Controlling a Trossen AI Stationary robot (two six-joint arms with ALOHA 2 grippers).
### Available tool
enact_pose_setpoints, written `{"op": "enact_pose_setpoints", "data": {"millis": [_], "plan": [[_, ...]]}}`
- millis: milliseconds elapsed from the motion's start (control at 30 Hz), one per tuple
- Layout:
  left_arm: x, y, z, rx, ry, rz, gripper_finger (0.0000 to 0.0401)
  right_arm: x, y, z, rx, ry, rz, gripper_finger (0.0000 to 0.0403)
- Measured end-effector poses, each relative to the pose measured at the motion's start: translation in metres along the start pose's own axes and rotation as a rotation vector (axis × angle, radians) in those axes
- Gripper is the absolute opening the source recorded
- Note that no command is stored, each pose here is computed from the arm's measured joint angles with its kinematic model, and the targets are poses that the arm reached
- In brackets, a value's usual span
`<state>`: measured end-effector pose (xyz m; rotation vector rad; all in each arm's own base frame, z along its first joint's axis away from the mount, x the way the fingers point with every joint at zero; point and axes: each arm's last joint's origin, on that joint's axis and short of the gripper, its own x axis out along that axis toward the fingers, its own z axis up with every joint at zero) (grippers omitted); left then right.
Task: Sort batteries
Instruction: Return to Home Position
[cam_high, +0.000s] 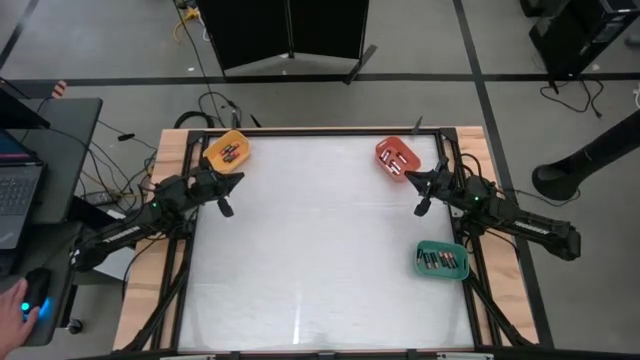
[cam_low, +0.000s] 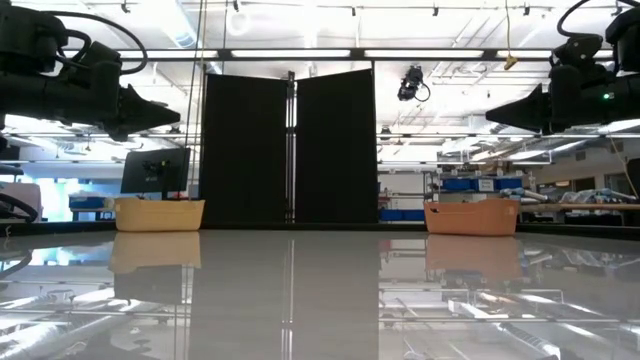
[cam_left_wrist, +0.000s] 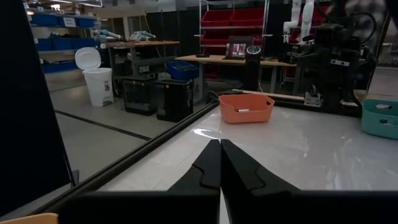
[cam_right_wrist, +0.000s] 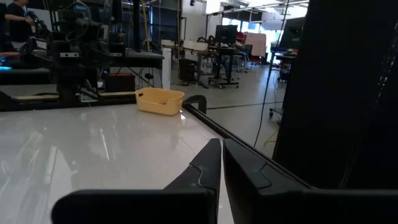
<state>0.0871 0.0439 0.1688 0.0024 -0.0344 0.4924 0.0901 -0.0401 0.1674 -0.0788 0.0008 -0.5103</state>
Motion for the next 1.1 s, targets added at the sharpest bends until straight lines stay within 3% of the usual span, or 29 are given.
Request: {"op": "enact_pose_setpoints", "data": {"millis": [1100], "plan": [[0.0000,0.0000,-0.0001,0.000,0.000,0.000,0.0008,0.0000,0.0000,0.0000,0.000,0.000,0.000,0.0029]]}}
